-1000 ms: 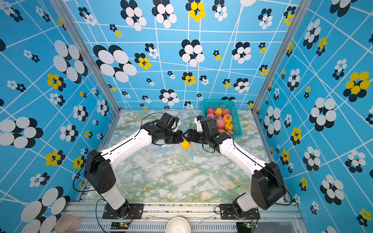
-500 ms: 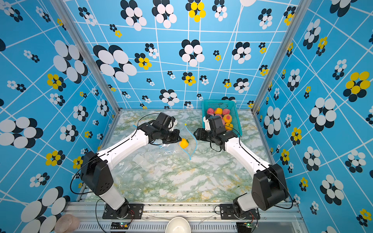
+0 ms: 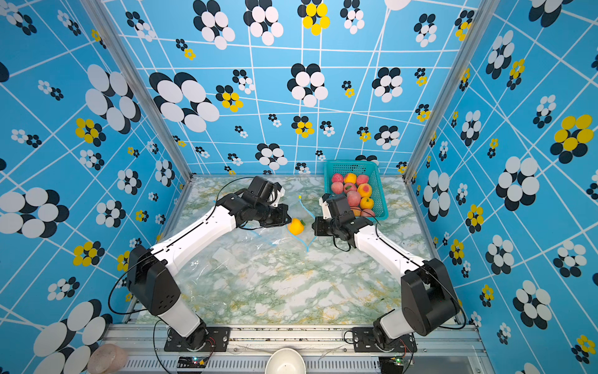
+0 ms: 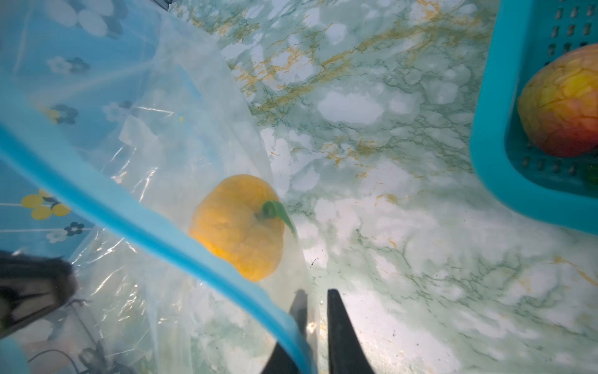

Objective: Place the peach in a zip-top bag and seal the zipper
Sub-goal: Adjust the zipper food storage bag at the center of the board, then pick up the peach from the basket, then place the peach in the zipper food storage bag, then pick up the peach from the basket, then place the peach in the zipper food storage bag.

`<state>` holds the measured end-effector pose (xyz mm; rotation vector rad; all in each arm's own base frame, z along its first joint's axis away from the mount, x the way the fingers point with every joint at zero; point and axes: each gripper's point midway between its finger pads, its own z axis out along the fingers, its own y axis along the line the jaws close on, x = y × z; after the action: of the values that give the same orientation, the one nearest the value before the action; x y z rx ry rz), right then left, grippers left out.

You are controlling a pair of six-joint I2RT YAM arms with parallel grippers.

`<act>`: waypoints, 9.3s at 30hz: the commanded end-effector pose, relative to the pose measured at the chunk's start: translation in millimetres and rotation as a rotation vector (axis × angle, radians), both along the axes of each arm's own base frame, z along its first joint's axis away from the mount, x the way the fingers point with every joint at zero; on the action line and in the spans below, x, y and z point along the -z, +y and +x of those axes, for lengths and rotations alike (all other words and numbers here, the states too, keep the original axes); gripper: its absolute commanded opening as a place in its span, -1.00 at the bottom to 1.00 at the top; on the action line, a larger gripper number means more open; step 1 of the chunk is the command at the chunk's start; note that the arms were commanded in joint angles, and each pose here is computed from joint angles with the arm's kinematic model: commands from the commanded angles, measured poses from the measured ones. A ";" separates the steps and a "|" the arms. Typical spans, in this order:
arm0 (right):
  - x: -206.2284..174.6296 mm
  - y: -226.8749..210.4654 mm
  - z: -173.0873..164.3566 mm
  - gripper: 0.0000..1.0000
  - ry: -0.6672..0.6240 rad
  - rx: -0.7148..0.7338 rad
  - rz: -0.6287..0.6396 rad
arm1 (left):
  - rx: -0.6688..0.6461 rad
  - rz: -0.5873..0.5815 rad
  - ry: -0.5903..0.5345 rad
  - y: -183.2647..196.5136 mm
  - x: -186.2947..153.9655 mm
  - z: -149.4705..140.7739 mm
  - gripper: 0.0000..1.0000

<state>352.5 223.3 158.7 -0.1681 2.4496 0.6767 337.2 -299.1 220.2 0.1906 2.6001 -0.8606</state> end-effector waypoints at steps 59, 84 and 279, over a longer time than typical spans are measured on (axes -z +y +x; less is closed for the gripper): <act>-67.1 -49.8 57.9 0.45 0.005 0.136 0.206 | -0.018 0.175 0.001 -5.8 40.1 9.0 -1.00; 69.7 -127.4 170.4 0.49 0.202 0.207 -0.396 | 0.009 0.171 0.002 -10.0 34.6 4.1 -1.00; -24.7 45.9 1.7 0.34 0.065 0.032 0.288 | -0.015 -0.164 -0.031 -33.1 -41.0 2.8 -1.00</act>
<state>346.7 264.5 183.7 -0.0032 2.3989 1.0272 351.1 -330.3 242.5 0.0873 2.5181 -1.0177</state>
